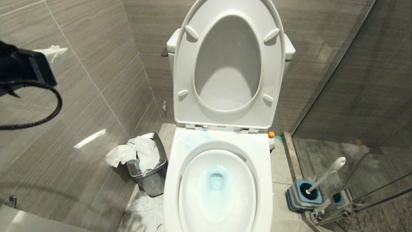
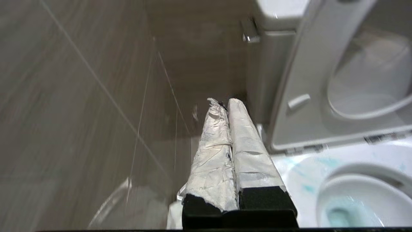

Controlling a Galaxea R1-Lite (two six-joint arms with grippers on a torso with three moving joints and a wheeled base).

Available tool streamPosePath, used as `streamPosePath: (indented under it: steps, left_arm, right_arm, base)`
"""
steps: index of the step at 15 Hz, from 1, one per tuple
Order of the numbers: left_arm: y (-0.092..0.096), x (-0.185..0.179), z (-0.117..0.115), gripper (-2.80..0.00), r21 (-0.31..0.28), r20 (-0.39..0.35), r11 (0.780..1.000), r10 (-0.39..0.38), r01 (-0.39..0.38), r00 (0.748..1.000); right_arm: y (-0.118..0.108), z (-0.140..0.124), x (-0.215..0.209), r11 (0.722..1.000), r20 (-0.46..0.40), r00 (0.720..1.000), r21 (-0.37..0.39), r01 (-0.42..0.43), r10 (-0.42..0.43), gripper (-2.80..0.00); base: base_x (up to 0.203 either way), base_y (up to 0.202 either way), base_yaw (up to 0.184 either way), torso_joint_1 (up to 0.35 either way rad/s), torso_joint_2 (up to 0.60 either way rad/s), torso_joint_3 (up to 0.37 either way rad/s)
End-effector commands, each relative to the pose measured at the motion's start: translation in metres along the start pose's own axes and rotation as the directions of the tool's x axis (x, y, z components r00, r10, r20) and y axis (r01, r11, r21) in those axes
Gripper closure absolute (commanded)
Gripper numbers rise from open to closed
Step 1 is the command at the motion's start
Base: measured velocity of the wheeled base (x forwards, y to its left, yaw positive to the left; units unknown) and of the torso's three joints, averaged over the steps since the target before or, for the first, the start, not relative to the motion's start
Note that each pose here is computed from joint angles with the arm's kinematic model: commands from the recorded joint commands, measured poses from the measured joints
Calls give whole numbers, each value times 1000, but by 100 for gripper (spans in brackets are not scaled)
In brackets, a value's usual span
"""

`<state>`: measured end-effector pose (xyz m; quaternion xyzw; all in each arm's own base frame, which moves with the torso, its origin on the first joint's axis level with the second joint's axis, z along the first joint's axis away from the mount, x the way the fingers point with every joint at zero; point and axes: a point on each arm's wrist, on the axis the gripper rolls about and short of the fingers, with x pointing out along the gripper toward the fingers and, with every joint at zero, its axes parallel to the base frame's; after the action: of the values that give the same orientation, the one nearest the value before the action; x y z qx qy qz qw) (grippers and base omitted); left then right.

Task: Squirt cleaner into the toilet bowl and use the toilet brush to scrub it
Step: Flush the toilet

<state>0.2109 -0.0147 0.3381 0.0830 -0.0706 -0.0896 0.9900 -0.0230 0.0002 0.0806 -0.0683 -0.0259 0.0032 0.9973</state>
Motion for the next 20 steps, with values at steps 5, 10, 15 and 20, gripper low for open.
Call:
streamPosePath:
  steps: [5, 10, 15, 20]
  left_arm:
    - [2, 126, -10, 0, -3, 30, 1000, -30, 30, 999]
    - [-6, 188, -5, 0, -9, 123, 998, 62, -62, 990]
    - [-34, 216, -16, 0, -27, 126, 996, 85, -83, 988]
    - [-41, 220, -17, 0, -35, 171, 993, 119, -115, 978]
  right_arm:
    - [0, 0, 0, 1000, -1, 1000, -1, -1, 1, 0]
    - [0, 0, 0, 1000, -1, 1000, -1, -1, 1, 0]
    - [0, 0, 0, 1000, -1, 1000, 0, -1, 1, 0]
    - [0, 0, 0, 1000, -1, 1000, -1, -1, 1, 0]
  base:
    - [0, 0, 0, 0, 0, 0]
    - [0, 0, 0, 0, 0, 0]
    - [0, 0, 0, 0, 0, 0]
    - [0, 0, 0, 0, 0, 0]
